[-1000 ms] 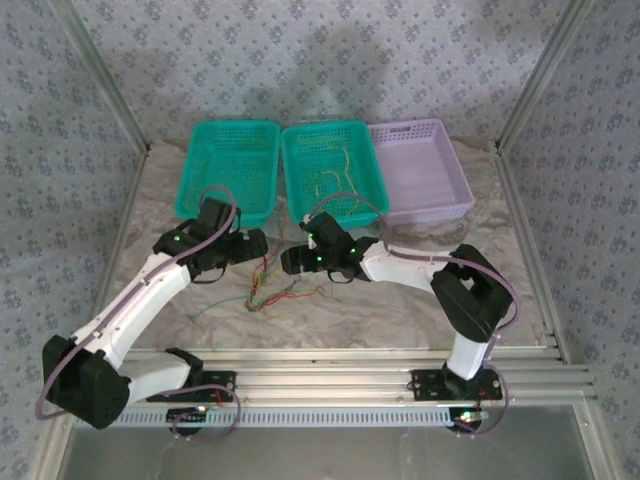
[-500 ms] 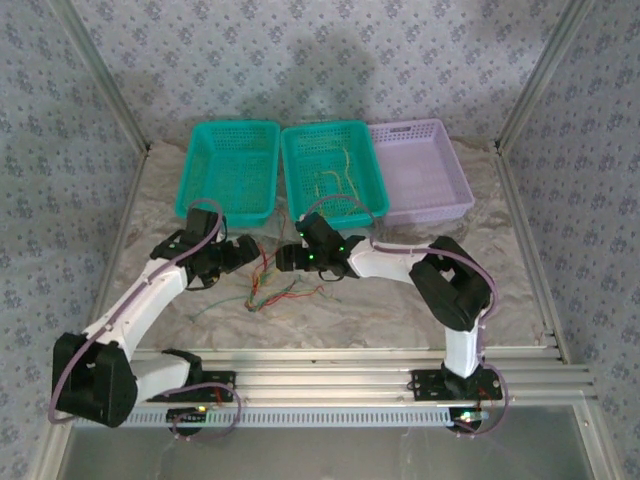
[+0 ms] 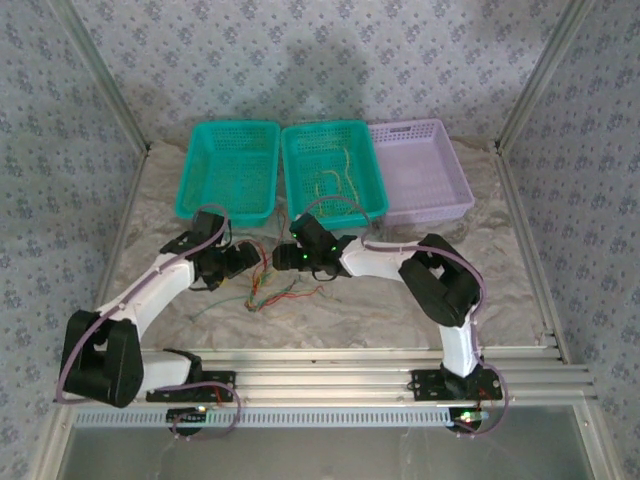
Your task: Untangle the cables
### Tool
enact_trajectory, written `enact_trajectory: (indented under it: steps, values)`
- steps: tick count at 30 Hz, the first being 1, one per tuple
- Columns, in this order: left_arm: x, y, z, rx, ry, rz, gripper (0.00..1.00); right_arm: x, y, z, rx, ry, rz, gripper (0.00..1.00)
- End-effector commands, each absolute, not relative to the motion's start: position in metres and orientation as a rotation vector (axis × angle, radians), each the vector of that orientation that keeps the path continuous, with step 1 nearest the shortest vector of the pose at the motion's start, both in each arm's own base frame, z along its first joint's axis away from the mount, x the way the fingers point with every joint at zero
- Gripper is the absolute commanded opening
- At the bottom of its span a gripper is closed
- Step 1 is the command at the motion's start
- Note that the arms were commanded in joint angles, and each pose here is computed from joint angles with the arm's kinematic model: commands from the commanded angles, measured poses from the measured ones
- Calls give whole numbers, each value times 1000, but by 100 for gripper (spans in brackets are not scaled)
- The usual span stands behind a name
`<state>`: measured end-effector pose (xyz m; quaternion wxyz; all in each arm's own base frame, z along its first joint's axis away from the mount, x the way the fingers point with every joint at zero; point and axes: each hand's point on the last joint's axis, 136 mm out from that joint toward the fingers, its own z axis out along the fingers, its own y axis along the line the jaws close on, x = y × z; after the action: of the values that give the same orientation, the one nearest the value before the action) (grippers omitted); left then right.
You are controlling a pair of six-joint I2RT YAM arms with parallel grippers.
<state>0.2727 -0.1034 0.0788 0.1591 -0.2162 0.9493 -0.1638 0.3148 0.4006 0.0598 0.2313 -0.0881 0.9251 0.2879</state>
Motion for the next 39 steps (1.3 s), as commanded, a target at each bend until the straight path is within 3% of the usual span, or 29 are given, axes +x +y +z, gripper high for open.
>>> enact_trajectory:
  steps: [1, 5, 11, 15, 24, 29, 34, 39]
  values:
    - [278, -103, 71, -653, 2706, -465, 84, 320, 408, 58, -204, 2542, 787, 71]
    - [278, -104, 64, -652, 2723, -468, 69, 324, 404, 54, -170, 2544, 763, 65]
    - [269, -101, 57, -654, 2742, -449, 60, 325, 400, 52, -153, 2542, 743, 53]
    - [263, -100, 55, -651, 2748, -445, 57, 322, 406, 51, -164, 2545, 756, 47]
    - [252, -105, 53, -617, 2743, -469, 54, 313, 418, 51, -188, 2517, 773, 51]
    - [251, -109, 54, -597, 2738, -483, 52, 310, 428, 55, -194, 2485, 813, 48]
    - [248, -111, 51, -590, 2744, -482, 50, 311, 427, 57, -198, 2480, 804, 15]
    - [249, -108, 54, -582, 2734, -464, 49, 311, 418, 67, -200, 2460, 778, 0]
